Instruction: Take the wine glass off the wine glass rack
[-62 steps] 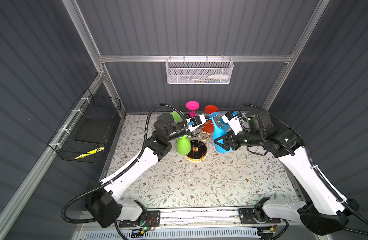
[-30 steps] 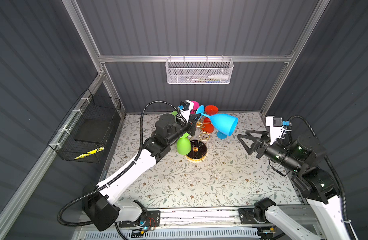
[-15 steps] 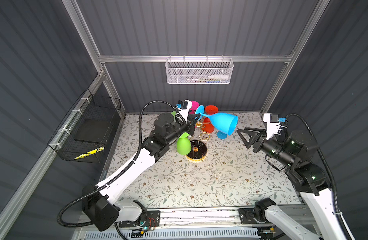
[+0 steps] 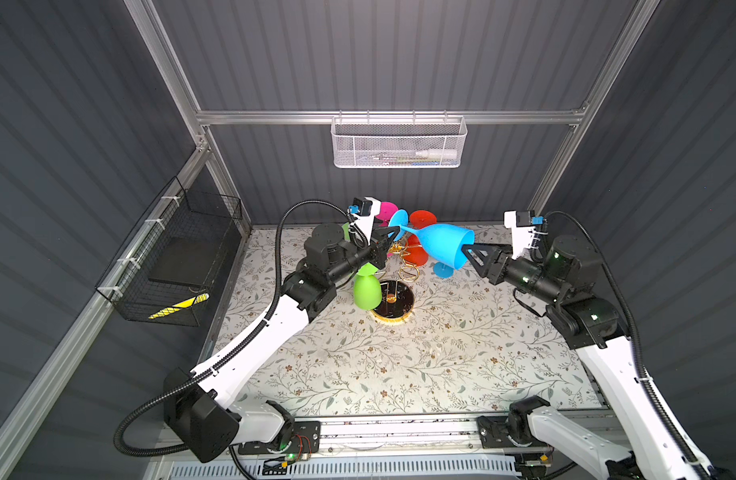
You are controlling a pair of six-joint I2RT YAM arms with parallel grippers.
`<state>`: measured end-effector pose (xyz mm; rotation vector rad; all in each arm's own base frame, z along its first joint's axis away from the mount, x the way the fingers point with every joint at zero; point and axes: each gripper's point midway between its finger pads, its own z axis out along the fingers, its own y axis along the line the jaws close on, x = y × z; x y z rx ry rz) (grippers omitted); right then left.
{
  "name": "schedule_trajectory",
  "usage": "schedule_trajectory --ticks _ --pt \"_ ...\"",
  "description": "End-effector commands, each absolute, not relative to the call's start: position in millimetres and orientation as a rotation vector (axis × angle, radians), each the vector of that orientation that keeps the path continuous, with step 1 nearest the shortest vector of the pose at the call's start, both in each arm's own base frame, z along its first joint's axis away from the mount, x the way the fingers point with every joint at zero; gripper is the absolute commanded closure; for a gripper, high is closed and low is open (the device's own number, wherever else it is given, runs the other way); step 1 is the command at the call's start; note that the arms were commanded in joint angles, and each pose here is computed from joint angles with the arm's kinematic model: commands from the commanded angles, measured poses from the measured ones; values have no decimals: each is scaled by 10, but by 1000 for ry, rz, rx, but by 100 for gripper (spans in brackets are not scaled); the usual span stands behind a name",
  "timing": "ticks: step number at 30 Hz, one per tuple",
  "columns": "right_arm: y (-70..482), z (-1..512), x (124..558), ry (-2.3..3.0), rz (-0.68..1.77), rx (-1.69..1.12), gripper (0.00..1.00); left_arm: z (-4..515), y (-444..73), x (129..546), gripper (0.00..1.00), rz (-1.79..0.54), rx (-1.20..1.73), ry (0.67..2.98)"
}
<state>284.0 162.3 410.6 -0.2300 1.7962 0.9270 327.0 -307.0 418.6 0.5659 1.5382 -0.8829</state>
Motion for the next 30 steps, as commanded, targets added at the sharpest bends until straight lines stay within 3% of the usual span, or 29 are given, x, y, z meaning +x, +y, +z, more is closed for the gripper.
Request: schedule_trajectory --ticks 1,9,15,19,22,26,30 --pt "1699 4343 2800 1722 980 -285 68 4412 -3040 3230 100 -911 559 1486" --pt "1739 4351 2799 1723 1018 -290 100 4351 -3046 3288 100 -900 554 1501" --pt "1694 4395 2773 1721 1007 -260 100 4365 -3035 3282 99 -889 560 1494" --pt "1614 4484 2730 1700 965 -238 100 4355 -2978 3301 78 -853 542 1504" --pt "1483 4552 2680 1703 870 -226 100 4357 -2879 3335 52 -803 502 1512" --pt "1210 4554 2567 1745 711 -180 100 4429 -2719 3322 35 -746 454 1481" --pt "807 4491 2457 1806 498 -64 100 4513 -2496 3316 27 -642 403 1439"
